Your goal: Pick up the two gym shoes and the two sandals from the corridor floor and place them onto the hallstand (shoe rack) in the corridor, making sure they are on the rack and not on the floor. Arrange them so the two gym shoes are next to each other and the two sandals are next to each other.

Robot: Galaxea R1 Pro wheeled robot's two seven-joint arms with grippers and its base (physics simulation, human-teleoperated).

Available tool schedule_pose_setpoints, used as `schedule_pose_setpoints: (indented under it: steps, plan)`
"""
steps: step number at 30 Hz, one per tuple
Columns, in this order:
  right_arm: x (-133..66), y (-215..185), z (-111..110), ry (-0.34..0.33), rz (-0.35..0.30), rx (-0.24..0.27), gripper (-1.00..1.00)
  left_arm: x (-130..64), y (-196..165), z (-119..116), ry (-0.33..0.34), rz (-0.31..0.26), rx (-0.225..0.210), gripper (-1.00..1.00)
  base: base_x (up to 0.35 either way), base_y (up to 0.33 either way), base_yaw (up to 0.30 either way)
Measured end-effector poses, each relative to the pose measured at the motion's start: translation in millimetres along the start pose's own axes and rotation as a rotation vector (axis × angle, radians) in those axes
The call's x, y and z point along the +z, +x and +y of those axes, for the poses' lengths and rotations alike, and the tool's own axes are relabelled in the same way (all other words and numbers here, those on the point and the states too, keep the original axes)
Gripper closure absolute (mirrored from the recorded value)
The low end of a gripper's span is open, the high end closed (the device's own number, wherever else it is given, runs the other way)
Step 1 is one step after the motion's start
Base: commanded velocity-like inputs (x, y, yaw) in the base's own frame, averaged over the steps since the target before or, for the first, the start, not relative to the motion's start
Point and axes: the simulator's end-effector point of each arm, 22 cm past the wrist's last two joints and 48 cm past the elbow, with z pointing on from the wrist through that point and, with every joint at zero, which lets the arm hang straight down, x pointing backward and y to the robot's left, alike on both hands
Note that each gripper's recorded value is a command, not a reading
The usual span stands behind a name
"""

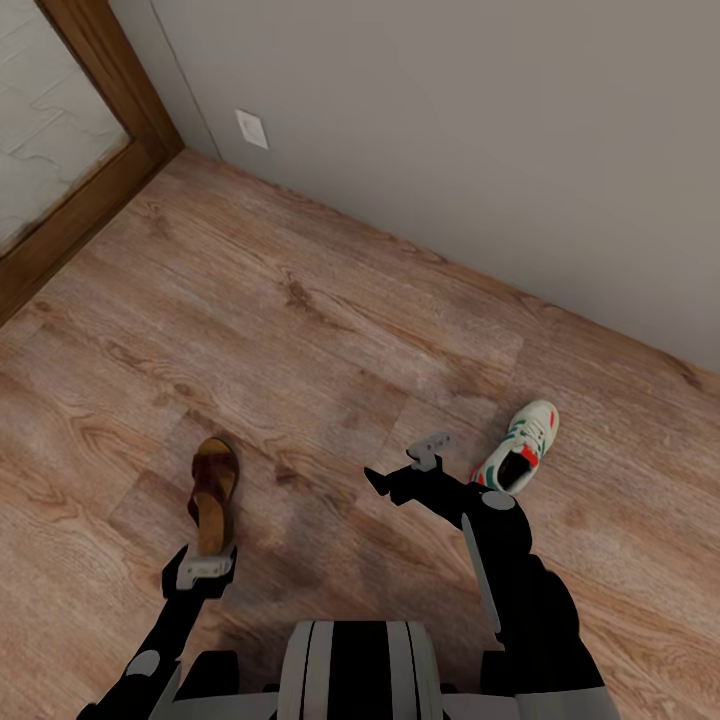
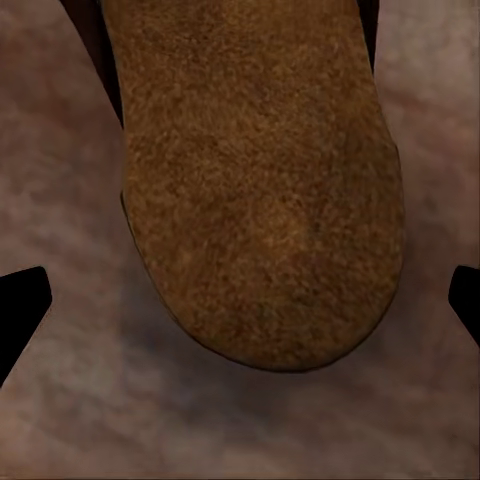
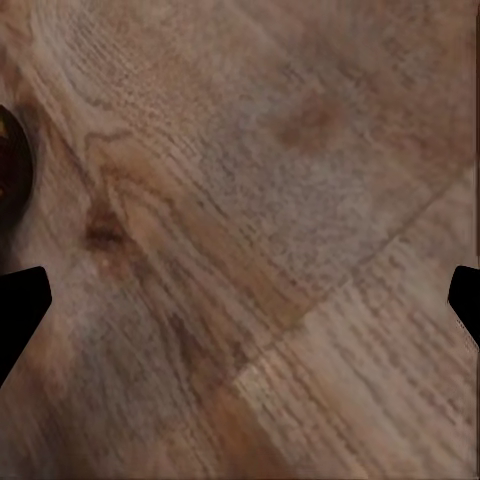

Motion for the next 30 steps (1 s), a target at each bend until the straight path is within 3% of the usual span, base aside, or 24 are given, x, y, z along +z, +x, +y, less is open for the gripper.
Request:
schedule_pose_setpoints:
  steps: [30]
  plan:
    - [-0.1, 0.3, -0.9, 0.002, 0.001, 0.000, -1.00, 0.7, -2.1, 0.5, -0.001, -0.005, 0.000, -1.00, 0.030, 0.000, 0.000]
